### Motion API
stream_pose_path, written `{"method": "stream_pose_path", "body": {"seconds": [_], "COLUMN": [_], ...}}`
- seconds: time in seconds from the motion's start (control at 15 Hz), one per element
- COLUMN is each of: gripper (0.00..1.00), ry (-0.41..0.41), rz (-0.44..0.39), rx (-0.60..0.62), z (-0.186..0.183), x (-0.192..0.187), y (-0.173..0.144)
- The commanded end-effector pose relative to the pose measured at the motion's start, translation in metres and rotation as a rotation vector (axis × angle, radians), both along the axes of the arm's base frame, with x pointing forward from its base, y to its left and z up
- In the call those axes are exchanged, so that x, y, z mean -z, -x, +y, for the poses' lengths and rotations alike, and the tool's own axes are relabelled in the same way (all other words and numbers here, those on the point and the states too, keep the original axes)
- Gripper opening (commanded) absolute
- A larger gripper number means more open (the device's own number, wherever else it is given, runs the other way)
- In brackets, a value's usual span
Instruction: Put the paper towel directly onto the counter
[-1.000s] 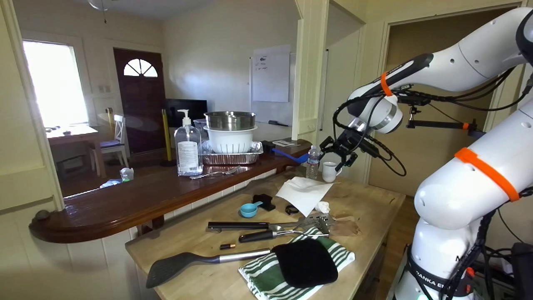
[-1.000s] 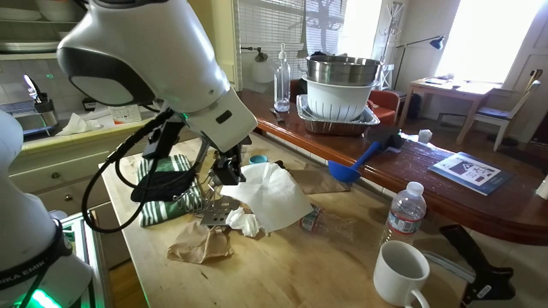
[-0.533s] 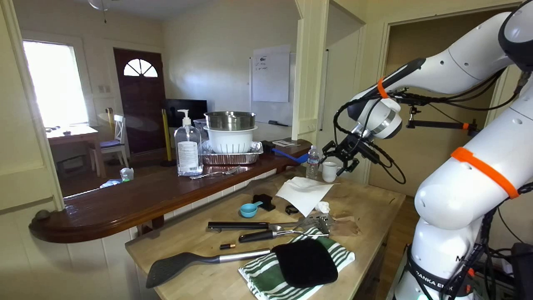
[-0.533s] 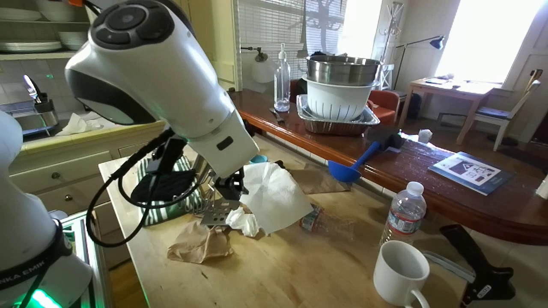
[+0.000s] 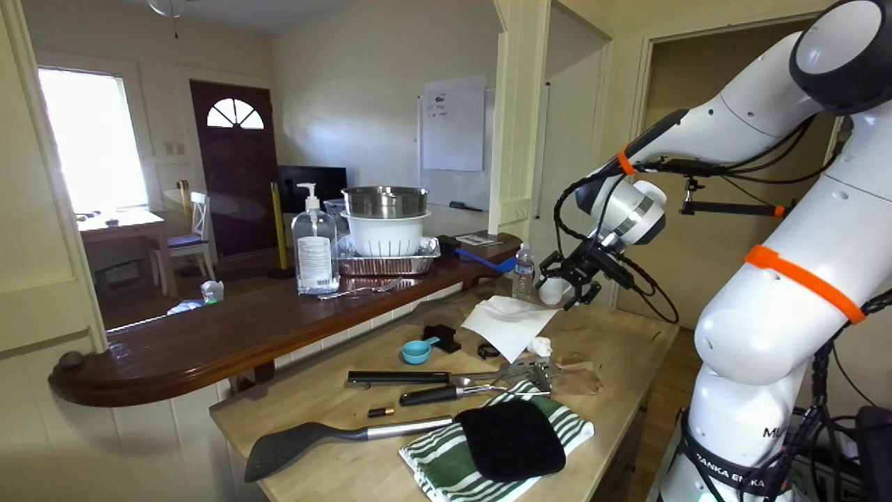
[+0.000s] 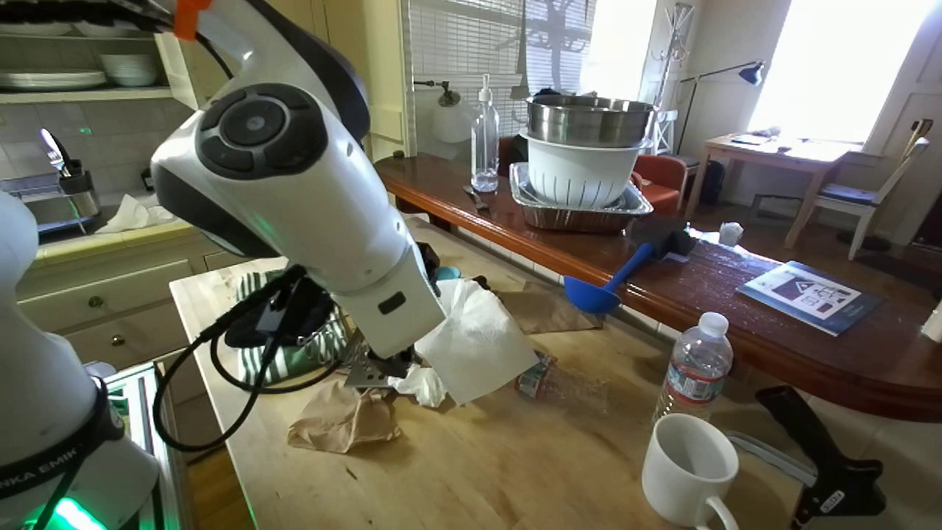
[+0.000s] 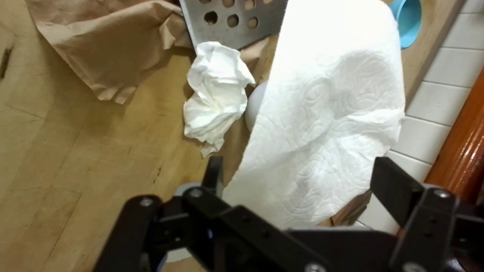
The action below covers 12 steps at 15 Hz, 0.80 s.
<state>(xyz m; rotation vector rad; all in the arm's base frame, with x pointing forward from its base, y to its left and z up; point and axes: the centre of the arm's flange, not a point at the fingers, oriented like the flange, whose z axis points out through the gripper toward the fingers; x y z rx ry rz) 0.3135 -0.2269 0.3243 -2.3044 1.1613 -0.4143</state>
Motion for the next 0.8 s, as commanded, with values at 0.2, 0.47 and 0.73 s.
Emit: {"method": "stream_pose_path", "body": {"seconds": [0.2,0.47,0.73], "gripper": [1.0,1.0,0.66], "ry": [-0.04,-0.075,-0.084], "rz": [0.001,-0.03,-0.054], "rx": [0.029,0.042,0.057], "z": [-0.009,-0.012,-0.014], "x": [0.037,0.047,0.056], "y": [-0.016,-0.022,-0.029]}}
